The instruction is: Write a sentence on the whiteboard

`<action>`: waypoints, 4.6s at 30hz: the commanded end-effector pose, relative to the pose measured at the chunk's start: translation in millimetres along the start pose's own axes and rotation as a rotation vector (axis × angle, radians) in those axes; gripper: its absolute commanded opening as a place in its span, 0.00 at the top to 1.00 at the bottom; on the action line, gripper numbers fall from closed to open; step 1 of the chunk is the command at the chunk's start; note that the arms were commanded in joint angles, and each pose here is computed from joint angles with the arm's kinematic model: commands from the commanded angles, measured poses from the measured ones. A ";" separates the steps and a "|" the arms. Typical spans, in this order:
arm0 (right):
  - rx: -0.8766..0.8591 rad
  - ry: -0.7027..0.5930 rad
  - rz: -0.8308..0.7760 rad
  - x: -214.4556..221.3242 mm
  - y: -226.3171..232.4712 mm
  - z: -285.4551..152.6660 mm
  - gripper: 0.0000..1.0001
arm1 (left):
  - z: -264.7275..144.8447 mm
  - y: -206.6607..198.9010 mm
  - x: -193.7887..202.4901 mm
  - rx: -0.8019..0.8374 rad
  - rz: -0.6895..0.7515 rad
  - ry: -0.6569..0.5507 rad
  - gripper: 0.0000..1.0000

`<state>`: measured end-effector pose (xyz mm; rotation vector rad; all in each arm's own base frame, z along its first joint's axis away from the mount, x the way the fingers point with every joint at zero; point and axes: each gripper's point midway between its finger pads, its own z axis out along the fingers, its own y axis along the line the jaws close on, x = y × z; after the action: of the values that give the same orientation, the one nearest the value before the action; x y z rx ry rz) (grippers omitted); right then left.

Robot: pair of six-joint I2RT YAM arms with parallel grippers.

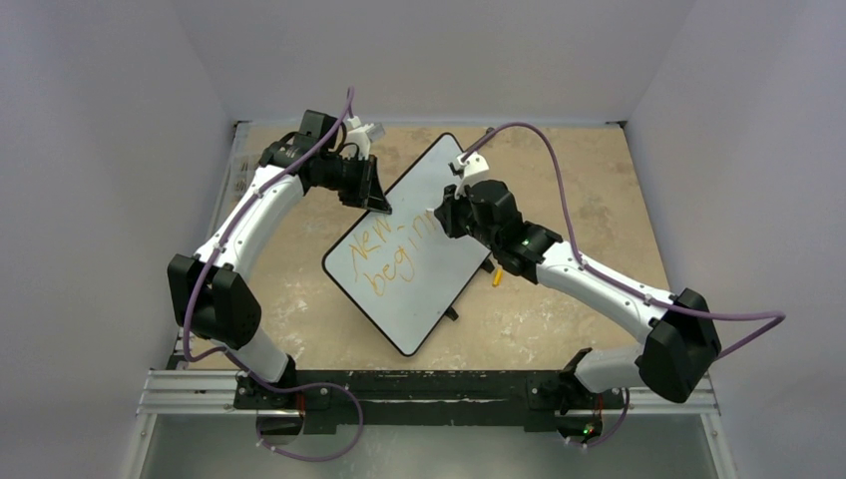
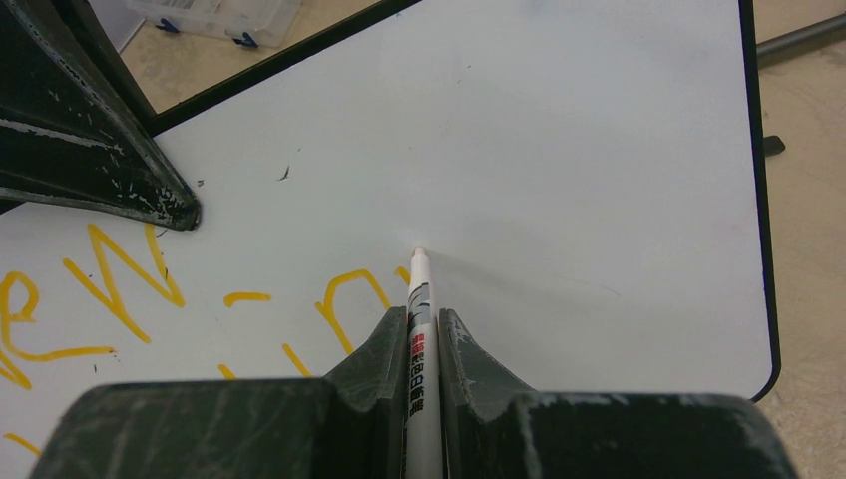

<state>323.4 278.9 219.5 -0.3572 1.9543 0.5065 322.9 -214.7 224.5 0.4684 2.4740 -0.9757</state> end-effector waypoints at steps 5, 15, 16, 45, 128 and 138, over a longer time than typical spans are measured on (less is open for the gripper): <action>0.061 -0.024 0.003 -14.0 -13.2 4.4 1.00 | -14.0 16.4 -12.1 -0.117 0.058 -0.063 1.00; 0.073 0.005 0.017 2.1 -20.2 0.3 1.00 | -15.0 15.3 -12.3 -0.114 0.058 -0.066 1.00; 0.072 0.009 0.018 4.1 -20.4 -0.3 1.00 | -15.1 15.0 -12.8 -0.114 0.059 -0.067 1.00; 0.048 0.034 0.028 20.4 -21.9 -20.5 1.00 | -17.1 12.0 -12.3 -0.109 0.061 -0.073 1.00; 0.059 -0.054 0.014 -31.8 -25.1 20.3 1.00 | -18.2 9.5 -12.9 -0.101 0.062 -0.079 1.00; 0.086 -0.098 0.020 -45.1 -30.5 2.4 1.00 | -17.1 10.3 -11.9 -0.103 0.061 -0.076 1.00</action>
<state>359.9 265.8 231.3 -0.2922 1.9367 0.4592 321.0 -212.5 226.7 0.4428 2.4821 -0.9772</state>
